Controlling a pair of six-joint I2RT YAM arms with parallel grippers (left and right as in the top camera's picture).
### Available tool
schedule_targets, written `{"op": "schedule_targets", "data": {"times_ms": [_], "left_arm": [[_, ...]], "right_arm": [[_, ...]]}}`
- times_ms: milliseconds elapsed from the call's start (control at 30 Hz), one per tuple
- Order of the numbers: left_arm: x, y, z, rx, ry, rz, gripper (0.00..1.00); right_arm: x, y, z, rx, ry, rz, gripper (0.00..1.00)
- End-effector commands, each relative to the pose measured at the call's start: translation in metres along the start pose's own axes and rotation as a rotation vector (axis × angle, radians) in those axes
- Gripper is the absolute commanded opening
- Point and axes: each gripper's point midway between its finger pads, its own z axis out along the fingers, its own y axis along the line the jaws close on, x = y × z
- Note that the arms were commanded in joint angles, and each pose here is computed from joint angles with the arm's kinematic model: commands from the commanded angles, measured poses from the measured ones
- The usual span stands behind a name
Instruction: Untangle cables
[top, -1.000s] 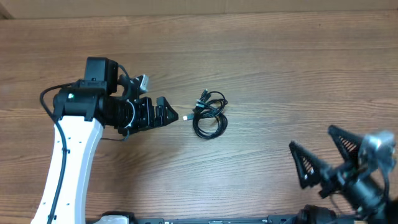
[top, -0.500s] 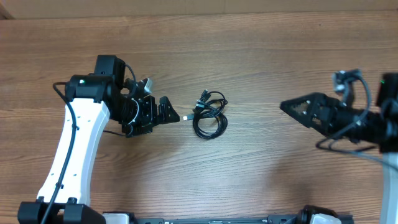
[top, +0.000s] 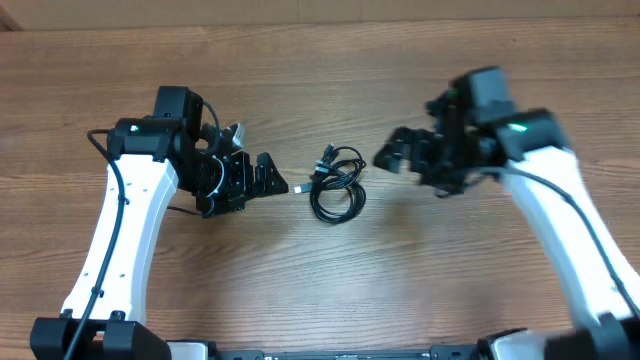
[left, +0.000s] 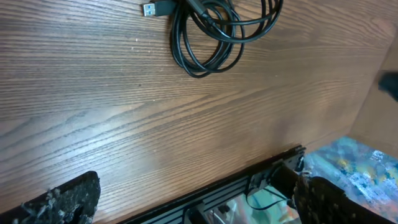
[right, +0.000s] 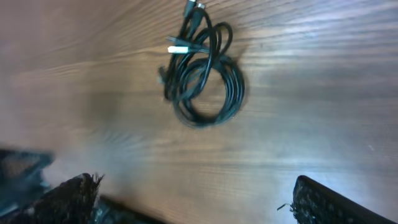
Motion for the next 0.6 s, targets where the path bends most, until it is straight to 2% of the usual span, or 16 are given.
{"op": "schedule_targets", "data": {"times_ms": [0,167,367,500,567], "left_arm": [[-0.004,0.002,-0.002,-0.018,-0.015,-0.004,0.99],[-0.004,0.002,-0.002,-0.019,-0.015,-0.003,1.0],[-0.004,0.002,-0.002,-0.018,-0.015,-0.004,1.0],[-0.004,0.002,-0.002,-0.018,-0.014,-0.018,1.0],[-0.004,0.002,-0.002,-0.018,-0.015,-0.017,1.0]], "right_arm": [[-0.008,0.002,0.031,0.062,0.006,0.052,0.96],[-0.015,0.005,0.067,0.067,0.036,0.069,0.77],[-0.031,0.006,0.086,0.049,0.006,0.16,0.7],[-0.04,0.013,0.09,0.025,-0.029,0.141,0.6],[-0.043,0.009,0.093,0.058,-0.054,0.187,0.56]]}}
